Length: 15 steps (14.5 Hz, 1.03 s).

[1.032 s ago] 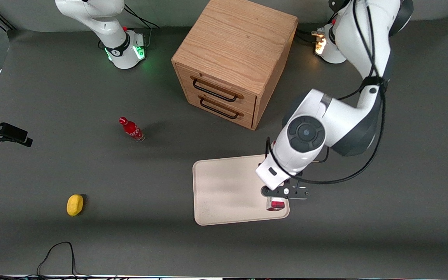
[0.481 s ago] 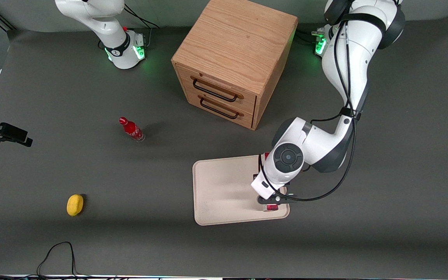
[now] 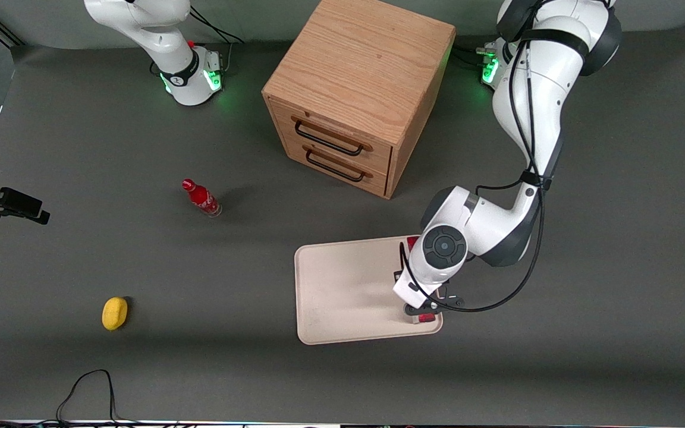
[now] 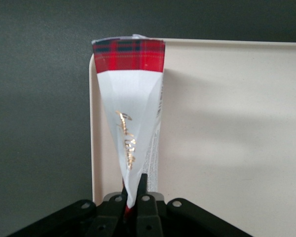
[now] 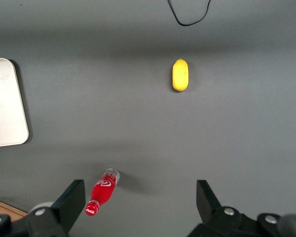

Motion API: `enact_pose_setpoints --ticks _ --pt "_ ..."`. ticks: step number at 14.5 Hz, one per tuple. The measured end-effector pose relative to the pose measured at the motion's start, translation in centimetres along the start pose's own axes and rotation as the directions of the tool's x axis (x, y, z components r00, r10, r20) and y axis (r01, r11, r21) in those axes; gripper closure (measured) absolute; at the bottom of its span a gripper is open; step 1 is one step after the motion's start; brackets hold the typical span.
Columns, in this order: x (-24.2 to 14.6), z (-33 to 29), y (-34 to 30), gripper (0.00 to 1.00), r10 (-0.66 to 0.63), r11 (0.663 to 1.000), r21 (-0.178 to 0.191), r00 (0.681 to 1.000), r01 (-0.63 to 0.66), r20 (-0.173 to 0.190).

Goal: Place red cookie box on tray
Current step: 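Lower the box onto the tray and open the left gripper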

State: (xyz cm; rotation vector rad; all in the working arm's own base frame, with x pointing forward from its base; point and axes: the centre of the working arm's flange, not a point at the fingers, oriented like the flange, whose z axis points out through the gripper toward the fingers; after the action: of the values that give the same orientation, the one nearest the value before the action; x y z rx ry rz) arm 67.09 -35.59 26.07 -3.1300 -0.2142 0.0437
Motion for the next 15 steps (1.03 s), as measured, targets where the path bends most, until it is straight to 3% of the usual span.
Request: enact_pose_setpoints --ticks 4,5,14,15 --pt "0.01 0.32 0.08 0.96 -0.004 1.0 -0.007 1.0 0.004 -0.007" --pt "-0.02 0.46 0.09 0.91 -0.004 1.0 -0.008 1.0 0.004 -0.008" --pt "0.08 0.37 0.18 0.01 -0.006 1.0 -0.017 1.0 0.006 -0.018" --pt "0.08 0.37 0.19 0.0 -0.006 1.0 -0.017 1.0 0.006 -0.018"
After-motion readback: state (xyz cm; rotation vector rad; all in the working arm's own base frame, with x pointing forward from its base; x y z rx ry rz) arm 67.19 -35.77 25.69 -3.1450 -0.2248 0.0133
